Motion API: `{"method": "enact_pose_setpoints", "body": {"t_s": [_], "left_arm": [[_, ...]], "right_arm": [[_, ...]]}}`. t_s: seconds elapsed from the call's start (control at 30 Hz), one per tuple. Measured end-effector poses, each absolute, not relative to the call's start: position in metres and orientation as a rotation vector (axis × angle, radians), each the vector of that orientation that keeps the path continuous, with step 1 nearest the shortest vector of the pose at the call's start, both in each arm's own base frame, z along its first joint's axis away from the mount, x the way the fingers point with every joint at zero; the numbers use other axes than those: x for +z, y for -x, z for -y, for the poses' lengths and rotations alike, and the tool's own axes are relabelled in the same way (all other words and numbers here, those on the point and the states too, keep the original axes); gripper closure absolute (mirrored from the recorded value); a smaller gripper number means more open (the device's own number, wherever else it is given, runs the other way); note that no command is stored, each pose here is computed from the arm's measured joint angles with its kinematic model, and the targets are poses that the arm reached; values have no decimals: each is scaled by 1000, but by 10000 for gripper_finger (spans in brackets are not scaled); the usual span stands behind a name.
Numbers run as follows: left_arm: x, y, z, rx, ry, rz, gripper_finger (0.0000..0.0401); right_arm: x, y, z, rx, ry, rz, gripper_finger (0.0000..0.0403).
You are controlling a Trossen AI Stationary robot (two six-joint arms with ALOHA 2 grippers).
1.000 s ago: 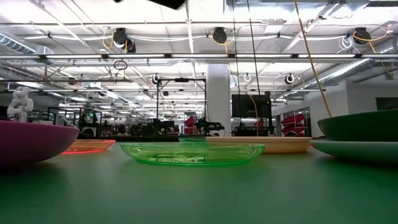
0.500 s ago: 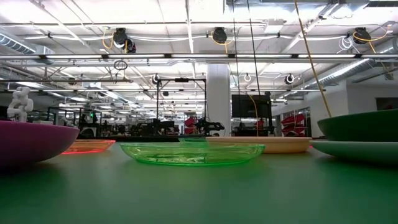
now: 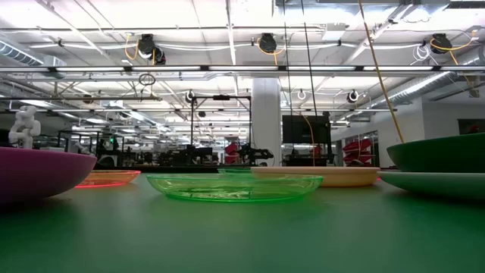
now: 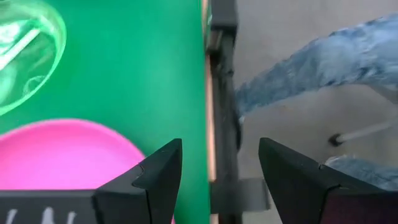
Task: Stack plastic plates
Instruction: Stack the dark pink plate on top of the dark green plate
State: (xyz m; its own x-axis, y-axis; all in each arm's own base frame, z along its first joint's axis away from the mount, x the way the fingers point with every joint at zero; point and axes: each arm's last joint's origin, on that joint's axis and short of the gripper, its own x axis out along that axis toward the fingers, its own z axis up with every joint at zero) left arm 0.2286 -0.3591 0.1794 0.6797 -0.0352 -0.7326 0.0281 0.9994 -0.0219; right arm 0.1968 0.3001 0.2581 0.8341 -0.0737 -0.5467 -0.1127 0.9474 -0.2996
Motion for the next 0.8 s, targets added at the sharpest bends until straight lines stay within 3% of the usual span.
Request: {"method": "enact_pose_setpoints", "body": {"t_s": [0.2, 0.8], "left_arm": [[164, -228, 356, 65, 48, -854, 183], [126, -228, 359, 122, 23, -919, 183]], "right_arm": [[258, -205, -295, 4, 350, -592, 269], [256, -206, -295, 5, 364, -596, 268]]}}
